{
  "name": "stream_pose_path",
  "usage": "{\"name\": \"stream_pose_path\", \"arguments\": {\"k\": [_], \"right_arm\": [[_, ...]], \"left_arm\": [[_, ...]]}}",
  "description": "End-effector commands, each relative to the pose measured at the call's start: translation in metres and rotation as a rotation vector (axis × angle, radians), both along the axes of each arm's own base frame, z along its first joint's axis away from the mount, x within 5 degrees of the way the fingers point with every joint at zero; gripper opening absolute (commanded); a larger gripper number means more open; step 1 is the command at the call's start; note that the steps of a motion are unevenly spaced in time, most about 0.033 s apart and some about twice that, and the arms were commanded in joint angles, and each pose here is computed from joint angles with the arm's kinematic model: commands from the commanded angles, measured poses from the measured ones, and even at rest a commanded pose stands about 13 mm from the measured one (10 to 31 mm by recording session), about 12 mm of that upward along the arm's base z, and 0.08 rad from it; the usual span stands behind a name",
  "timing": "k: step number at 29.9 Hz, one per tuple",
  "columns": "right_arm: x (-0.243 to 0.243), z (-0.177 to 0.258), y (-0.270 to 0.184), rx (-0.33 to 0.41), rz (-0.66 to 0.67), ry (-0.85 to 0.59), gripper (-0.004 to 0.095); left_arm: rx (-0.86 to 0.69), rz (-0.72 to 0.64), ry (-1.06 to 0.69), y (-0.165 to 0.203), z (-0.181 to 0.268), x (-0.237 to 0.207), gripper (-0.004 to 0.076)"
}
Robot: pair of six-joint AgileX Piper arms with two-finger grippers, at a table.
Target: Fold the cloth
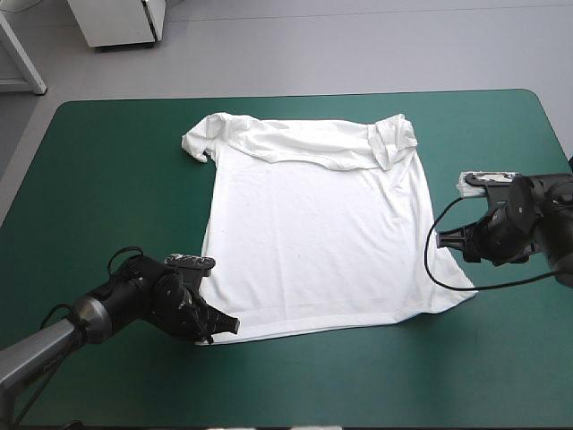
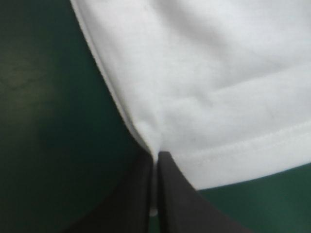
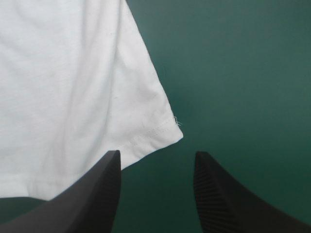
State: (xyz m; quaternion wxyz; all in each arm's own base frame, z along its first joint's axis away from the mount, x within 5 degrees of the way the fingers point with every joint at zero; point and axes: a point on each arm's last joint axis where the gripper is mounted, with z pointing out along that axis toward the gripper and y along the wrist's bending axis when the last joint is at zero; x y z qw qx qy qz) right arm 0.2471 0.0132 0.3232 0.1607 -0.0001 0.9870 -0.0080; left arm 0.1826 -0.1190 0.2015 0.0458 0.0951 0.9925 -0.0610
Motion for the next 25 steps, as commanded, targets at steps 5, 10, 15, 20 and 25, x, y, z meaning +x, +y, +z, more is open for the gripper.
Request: {"name": "stream_pose_path", "arguments": {"k": [5, 10, 15, 20, 25], "right_arm": [[0.02, -0.031, -0.009, 0.078, -0.061, 0.041, 0.045], [0.018, -0.053, -0.026, 0.083, -0.125, 0.055, 0.0449], [0.022, -0.059, -0.026, 0.087, -0.12, 0.058, 0.0449], [0.028, -0.073, -0.025, 0.104, -0.111, 0.103, 0.0449], [0.025, -0.09, -0.025, 0.104, -0.113, 0.144, 0.0449]], "left_arm": [[-0.045, 0.022, -0.052, -0.007, -0.01, 0.007, -0.0009], [-0.046, 0.022, -0.054, -0.007, -0.009, 0.007, -0.0009], [-0.052, 0.026, -0.055, -0.008, -0.009, 0.007, -0.0009], [-0.051, 0.025, -0.056, -0.008, -0.009, 0.007, -0.0009], [-0.052, 0.026, -0.055, -0.008, -0.009, 0.007, -0.0009]]}}
